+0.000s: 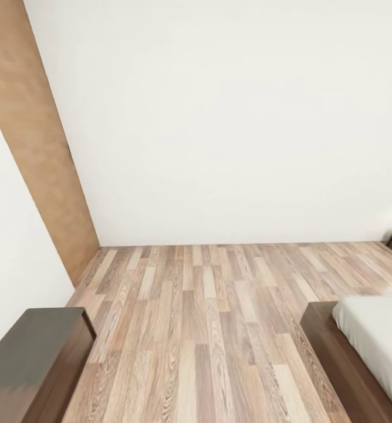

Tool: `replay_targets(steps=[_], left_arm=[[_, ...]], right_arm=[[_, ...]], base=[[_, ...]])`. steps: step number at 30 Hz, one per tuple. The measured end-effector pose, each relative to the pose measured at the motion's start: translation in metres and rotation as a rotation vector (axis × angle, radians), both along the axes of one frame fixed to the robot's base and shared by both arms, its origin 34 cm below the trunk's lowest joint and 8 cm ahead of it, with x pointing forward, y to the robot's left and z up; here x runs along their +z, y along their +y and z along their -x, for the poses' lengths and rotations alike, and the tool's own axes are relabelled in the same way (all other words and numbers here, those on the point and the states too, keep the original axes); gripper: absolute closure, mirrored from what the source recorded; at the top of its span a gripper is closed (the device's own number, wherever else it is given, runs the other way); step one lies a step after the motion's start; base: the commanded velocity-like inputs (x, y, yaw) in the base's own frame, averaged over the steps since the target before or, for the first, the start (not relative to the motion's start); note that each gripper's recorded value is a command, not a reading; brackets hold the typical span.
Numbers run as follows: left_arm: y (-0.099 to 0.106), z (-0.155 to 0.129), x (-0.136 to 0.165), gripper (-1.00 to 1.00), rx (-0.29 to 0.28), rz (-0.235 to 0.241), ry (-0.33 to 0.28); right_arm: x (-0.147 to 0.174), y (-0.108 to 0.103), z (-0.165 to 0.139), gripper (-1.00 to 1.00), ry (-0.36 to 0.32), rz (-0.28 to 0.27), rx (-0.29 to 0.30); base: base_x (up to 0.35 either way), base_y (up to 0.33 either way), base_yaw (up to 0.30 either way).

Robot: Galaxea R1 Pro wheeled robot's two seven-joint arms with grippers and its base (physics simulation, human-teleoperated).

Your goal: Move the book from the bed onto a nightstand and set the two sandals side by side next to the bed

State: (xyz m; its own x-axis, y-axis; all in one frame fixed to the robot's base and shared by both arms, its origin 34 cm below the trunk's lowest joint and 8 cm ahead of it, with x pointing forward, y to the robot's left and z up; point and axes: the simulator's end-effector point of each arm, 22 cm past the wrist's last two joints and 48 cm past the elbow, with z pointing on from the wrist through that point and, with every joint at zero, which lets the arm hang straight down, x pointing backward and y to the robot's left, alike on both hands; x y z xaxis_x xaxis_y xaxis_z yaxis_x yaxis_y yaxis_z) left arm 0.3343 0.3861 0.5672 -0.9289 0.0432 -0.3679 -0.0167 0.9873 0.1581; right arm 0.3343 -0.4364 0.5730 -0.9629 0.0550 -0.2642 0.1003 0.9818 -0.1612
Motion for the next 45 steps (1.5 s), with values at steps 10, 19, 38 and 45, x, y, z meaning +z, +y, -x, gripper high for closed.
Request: replay_targets(steps=[10, 19, 38, 45], left_arm=[[-0.0019, 0.0001, -0.0004, -1.0, -0.002, 0.002, 0.001], [-0.0023, 0.0002, -0.0005, -1.0, -0.002, 0.003, 0.001], [-0.0024, 0.0002, -0.0005, -1.0, -0.002, 0.003, 0.001], [-0.0024, 0.0002, -0.0005, -1.0, -0.002, 0.003, 0.001]], right_arm=[[-0.0005, 0.0019, -0.0001, -1.0, 0.0, -0.002, 0.002], [-0.0012, 0.0051, -0.0002, -1.0, 0.0, -0.006, 0.003], [-0.0016, 0.0069, -0.0002, -1.0, 0.001, -0.008, 0.006], [-0.0017, 0.007, 0.0001, -1.0, 0.002, -0.008, 0.006]], base=[[0.34, 0.0, 0.0], [0.34, 0.0, 0.0], [0.34, 0.0, 0.0], [0.34, 0.0, -0.003]])
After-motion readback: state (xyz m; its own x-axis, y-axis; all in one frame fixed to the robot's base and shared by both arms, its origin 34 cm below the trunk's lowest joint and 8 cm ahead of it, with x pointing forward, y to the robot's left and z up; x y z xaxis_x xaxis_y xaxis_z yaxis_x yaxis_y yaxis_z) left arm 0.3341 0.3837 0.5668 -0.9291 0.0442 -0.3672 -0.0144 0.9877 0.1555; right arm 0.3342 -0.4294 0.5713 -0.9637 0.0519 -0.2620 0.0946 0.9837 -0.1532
